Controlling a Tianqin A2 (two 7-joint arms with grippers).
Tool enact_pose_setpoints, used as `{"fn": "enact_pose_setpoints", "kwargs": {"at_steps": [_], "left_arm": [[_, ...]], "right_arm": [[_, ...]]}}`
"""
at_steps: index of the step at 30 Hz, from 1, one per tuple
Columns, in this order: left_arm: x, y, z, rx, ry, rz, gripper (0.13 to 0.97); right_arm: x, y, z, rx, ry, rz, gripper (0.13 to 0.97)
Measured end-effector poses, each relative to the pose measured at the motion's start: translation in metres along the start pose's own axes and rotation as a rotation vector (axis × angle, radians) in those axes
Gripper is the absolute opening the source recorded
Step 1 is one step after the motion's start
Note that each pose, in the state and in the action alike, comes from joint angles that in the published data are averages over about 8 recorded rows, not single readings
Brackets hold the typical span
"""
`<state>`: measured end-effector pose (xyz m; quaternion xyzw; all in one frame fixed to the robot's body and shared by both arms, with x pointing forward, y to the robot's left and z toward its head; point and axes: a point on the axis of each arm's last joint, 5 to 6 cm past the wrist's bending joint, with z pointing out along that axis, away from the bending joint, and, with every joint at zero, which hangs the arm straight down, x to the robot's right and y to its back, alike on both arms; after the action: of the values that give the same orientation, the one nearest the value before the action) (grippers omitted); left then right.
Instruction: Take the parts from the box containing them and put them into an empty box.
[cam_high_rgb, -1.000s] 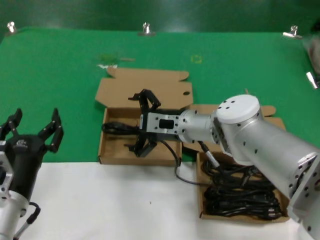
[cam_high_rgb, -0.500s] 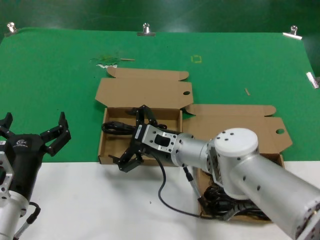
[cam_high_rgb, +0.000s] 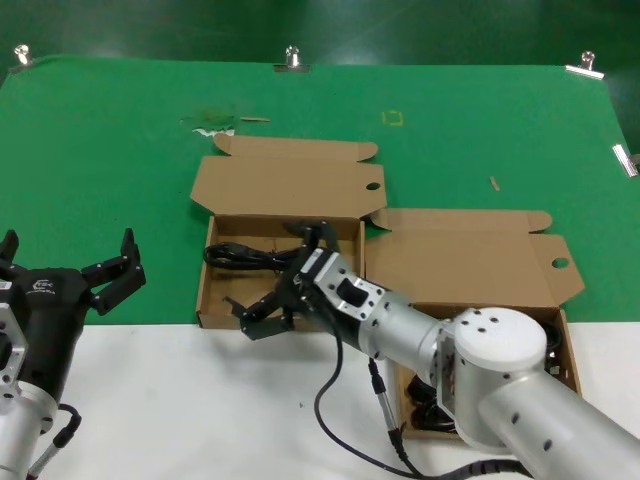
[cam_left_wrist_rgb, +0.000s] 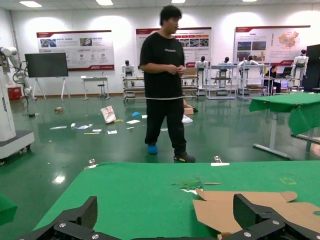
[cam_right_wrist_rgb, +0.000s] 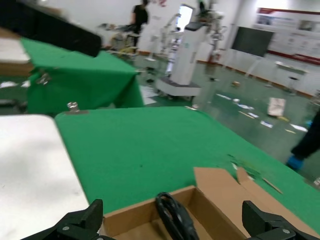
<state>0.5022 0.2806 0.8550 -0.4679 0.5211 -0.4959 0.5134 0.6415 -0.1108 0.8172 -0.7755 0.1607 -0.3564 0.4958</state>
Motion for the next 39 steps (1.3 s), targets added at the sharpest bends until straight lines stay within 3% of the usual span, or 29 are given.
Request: {"fn": "enact_pose_setpoints", "kwargs": {"at_steps": [6,18,39], "left_arm": [[0.0000,0.0000,0.000,0.000,0.000,0.000,0.958],[0.0001,0.0000,0.000,0.000,0.000,0.000,0.966],[0.0002,0.0000,0.000,0.000,0.000,0.000,0.966]], "right_arm": [[-0.003,0.006,-0.018,0.015,0.079,0.096,0.966],[0.000,0.019,-0.065,0.037,0.265,0.258,0.966],[0.019,0.032,-0.179,0.072,0.645,0.409,0.966]]}}
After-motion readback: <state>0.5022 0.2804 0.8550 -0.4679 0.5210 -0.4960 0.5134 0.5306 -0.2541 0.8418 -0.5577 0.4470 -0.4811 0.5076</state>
